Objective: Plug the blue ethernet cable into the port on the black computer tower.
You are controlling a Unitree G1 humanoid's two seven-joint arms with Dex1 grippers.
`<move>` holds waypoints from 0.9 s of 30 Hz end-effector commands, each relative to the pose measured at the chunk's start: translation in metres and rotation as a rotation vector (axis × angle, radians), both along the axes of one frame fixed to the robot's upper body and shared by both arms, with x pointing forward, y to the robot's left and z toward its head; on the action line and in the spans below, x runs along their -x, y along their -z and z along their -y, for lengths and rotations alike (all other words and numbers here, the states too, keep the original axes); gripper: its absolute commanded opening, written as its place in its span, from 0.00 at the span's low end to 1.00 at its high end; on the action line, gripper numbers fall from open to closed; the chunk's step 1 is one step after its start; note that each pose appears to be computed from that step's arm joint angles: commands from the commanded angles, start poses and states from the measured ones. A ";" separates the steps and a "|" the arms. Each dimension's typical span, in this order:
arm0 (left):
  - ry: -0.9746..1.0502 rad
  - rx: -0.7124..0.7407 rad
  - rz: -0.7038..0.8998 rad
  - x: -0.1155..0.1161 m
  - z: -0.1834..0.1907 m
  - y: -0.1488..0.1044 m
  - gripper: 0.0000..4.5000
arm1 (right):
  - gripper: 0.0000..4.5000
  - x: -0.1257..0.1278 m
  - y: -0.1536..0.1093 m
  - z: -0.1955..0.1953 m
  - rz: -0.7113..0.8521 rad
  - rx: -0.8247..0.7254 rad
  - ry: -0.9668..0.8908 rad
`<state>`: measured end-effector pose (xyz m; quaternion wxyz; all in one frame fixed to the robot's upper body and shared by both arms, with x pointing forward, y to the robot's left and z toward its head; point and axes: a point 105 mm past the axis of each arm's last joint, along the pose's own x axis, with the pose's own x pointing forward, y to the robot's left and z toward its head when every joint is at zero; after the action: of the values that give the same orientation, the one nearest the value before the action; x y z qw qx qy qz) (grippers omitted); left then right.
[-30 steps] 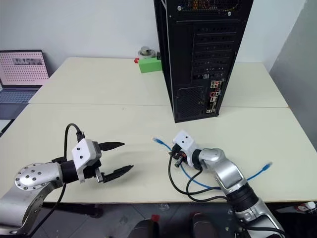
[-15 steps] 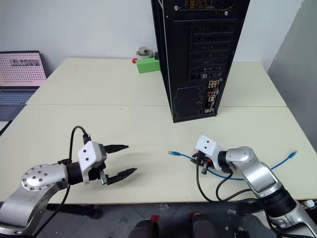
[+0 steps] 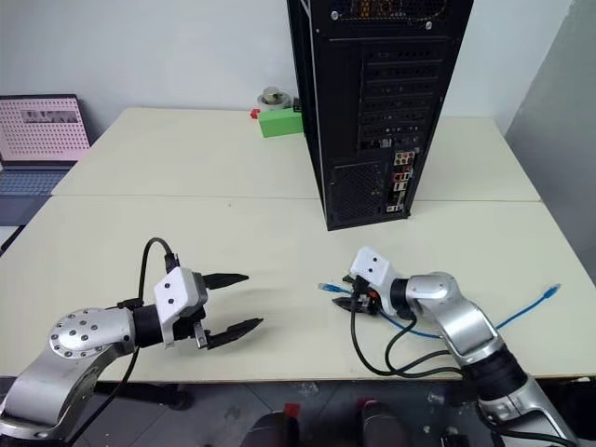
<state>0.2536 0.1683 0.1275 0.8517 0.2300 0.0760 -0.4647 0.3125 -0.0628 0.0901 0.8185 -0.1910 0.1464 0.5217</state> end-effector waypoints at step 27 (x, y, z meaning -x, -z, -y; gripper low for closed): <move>0.248 0.013 -0.014 -0.018 0.034 -0.002 1.00 | 0.01 0.027 -0.051 -0.039 0.187 0.018 -0.325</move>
<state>0.2701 0.1397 0.1234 0.7966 0.2232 0.0663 -0.5579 0.2886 -0.0282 0.1268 0.7433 -0.2491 0.0694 0.6169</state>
